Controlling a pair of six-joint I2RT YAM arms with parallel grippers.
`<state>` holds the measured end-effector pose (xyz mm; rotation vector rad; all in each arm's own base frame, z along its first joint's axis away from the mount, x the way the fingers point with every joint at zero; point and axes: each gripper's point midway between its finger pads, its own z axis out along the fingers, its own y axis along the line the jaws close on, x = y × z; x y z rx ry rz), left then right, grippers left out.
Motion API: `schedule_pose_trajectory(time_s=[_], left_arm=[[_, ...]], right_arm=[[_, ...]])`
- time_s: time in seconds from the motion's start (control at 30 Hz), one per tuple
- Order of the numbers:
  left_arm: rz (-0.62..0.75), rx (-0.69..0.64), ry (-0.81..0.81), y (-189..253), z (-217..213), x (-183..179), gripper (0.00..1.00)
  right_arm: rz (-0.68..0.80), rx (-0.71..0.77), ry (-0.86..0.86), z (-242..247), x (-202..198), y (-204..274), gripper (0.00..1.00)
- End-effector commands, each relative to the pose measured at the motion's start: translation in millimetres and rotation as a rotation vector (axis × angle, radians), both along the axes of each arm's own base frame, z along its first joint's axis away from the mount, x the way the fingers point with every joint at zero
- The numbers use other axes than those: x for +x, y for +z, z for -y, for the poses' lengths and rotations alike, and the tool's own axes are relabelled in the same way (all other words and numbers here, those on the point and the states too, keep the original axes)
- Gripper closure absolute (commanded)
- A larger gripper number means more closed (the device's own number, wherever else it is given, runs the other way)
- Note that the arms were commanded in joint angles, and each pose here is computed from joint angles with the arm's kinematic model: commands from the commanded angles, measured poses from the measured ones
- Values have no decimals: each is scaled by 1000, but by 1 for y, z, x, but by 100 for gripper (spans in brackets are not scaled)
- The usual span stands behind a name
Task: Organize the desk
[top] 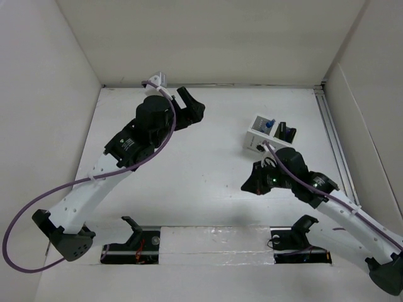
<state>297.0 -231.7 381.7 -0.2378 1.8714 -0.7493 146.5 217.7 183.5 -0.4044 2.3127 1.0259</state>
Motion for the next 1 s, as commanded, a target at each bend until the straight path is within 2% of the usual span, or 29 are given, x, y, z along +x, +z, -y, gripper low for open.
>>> schedule_pose_trajectory(time_s=[0.0,0.27,0.67,0.97], left_arm=[[-18,-43,37,-3,-5,-1,21],[-23,-22,9,-8,14,13,22],[109,91,-88,19,27,22,22],[123,169,-202,-5,36,13,20]], right_arm=[[65,56,72,-14,-4,15,99],[43,29,116,-22,-6,6,96],[-31,-86,106,-37,-7,-32,95],[-89,-160,117,-81,-13,-55,97]])
